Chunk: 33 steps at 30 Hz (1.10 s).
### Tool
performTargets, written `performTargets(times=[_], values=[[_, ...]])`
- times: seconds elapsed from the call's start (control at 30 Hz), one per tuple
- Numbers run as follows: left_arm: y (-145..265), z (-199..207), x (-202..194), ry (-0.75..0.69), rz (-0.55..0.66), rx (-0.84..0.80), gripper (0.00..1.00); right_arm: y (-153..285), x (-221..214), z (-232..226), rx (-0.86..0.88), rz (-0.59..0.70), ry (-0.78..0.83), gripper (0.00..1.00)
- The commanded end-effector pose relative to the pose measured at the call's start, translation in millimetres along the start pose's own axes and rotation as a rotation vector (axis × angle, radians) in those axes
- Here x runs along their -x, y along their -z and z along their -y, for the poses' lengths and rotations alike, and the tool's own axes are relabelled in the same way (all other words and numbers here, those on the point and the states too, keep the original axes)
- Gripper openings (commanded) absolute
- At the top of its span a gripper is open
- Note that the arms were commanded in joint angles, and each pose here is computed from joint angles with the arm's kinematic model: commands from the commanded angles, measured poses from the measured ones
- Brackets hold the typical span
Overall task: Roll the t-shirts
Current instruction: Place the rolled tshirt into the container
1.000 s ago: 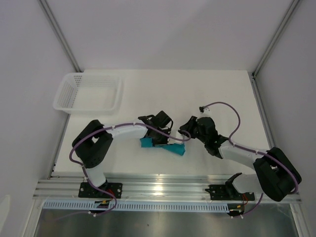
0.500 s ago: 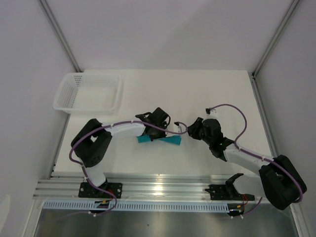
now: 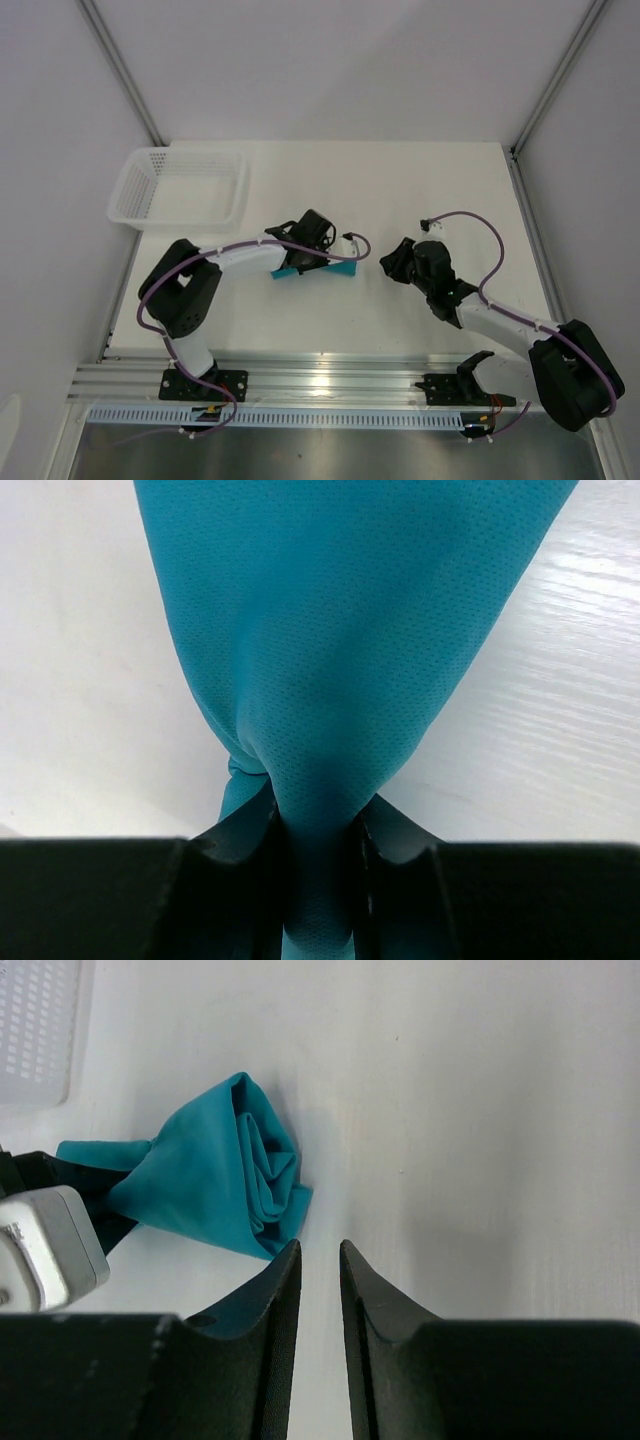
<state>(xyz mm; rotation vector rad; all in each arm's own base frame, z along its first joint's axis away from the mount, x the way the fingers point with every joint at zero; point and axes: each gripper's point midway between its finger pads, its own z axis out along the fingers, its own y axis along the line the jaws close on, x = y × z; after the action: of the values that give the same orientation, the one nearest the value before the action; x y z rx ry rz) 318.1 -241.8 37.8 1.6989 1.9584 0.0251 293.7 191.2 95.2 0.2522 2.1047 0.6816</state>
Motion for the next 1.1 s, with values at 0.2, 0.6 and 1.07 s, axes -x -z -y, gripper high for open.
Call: performTargets(times=[0.2,0.6,1.07], values=[[35.4,-71.7,21.7,0.011,0.087,0.198,0.01,6.8,11.1,10.0,-0.029,0.047,0.005,0.26],[47.1,-106.2,17.0,0.048,0.09,0.258,0.01,10.0,16.8,15.5,-0.044,0.062,0.003,0.26],[120.4,-216.0,0.0,0.22,0.117,0.496,0.01,13.2,14.3,23.9,-0.063,0.058,-0.003,0.27]])
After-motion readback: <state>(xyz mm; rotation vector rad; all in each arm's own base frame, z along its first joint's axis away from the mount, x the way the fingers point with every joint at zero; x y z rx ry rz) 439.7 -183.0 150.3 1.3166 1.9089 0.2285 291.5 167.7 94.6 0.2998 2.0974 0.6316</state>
